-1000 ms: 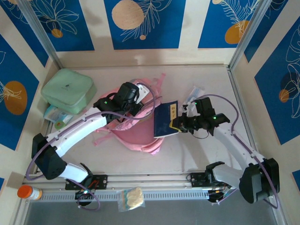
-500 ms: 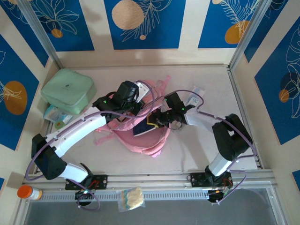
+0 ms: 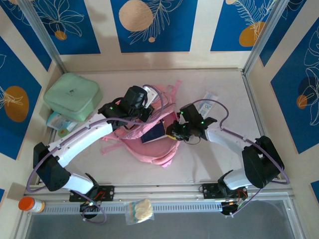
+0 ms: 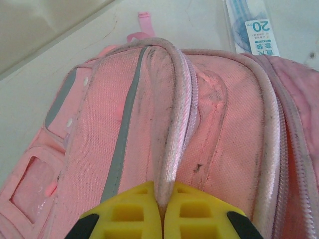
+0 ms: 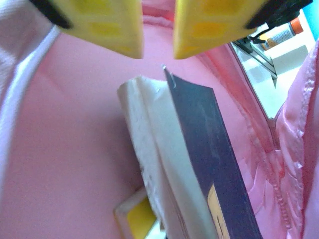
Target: Pack books, pencil case, and school supplies into a backpack
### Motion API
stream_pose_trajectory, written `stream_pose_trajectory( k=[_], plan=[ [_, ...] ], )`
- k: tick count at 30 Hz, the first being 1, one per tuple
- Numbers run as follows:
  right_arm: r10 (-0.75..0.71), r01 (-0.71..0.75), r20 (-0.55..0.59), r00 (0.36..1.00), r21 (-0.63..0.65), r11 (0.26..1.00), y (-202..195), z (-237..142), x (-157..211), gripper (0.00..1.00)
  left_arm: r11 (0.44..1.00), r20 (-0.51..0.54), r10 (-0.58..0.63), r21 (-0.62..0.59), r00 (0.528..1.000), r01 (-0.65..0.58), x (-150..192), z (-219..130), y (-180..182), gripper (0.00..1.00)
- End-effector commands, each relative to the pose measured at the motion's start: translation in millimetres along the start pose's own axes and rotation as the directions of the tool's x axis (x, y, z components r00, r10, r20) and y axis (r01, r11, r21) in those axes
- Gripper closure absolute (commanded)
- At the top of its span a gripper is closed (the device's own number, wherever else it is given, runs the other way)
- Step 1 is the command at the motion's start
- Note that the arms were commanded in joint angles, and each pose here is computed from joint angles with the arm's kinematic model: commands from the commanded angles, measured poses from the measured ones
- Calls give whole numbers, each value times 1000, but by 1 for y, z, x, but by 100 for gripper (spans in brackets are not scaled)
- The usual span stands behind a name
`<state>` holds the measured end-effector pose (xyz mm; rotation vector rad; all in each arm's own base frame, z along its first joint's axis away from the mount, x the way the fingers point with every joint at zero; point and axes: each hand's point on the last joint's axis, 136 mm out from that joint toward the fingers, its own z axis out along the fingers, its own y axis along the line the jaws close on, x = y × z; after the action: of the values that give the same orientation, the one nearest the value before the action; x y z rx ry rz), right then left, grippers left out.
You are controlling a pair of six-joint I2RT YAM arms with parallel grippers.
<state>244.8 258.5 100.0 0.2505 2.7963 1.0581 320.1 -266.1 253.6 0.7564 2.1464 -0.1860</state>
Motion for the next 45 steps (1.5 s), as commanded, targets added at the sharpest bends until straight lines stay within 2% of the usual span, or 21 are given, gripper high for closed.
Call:
stream_pose_trajectory(
  k=[1, 4, 7, 11, 14, 16, 19, 23, 29, 30, 33, 35, 36, 40, 45],
  plan=[
    [48, -47, -15, 999, 71, 996, -13, 21, 19, 91, 995, 202, -87, 64, 975, 76, -52, -35, -3, 99],
    [15, -16, 17, 1000, 73, 997, 1, 37, 15, 100, 993, 195, -111, 64, 975, 101, -51, -35, -3, 99],
    [-10, -6, 136, 991, 116, 993, 4, 44, -11, 100, 991, 189, -129, 64, 973, 119, -50, -35, -2, 99],
    [-30, 26, 331, 943, 18, 1000, 27, 41, -58, 100, 985, 184, -172, 62, 968, 163, -46, -33, -1, 99],
    [-63, 50, 357, 932, 46, 998, 37, 43, -76, 100, 978, 175, -208, 60, 962, 200, -44, -28, -1, 99],
    [-83, 63, 337, 938, 69, 996, 35, 48, -76, 100, 972, 176, -232, 74, 957, 222, -45, -24, -3, 99],
    [-98, 100, 314, 944, 9, 995, 37, 43, -62, 100, 970, 160, -243, 68, 957, 235, -40, -15, -4, 99],
    [-182, 189, 350, 919, 14, 982, 35, 3, -38, 99, 960, 126, -278, 59, 952, 273, -28, -3, -5, 99],
    [-216, 186, 380, 900, 115, 976, 8, -62, -18, 95, 921, 50, -381, 105, 923, 374, 0, 27, -21, 98],
    [-216, 179, 377, 901, 130, 975, 4, -70, -15, 95, 918, 37, -388, 109, 921, 382, 4, 30, -23, 95],
    [-232, 191, 355, 906, 145, 971, -1, -89, -5, 91, 905, -11, -401, 148, 916, 398, 15, 31, -32, 78],
    [-255, 222, 315, 914, 138, 965, 0, -94, 5, 91, 895, -29, -414, 166, 910, 413, 23, 25, -35, 62],
    [-265, 234, 301, 916, 136, 963, 1, -95, 10, 91, 891, -31, -424, 165, 905, 423, 27, 21, -34, 58],
    [-289, 271, 221, 931, 111, 956, 6, -88, 29, 85, 862, 14, -488, 165, 873, 479, 46, -9, -23, 47],
    [-317, 304, 95, 944, 128, 944, 12, -60, 54, 84, 821, 45, -570, 38, 820, 569, 97, -35, 10, 38]
  ],
)
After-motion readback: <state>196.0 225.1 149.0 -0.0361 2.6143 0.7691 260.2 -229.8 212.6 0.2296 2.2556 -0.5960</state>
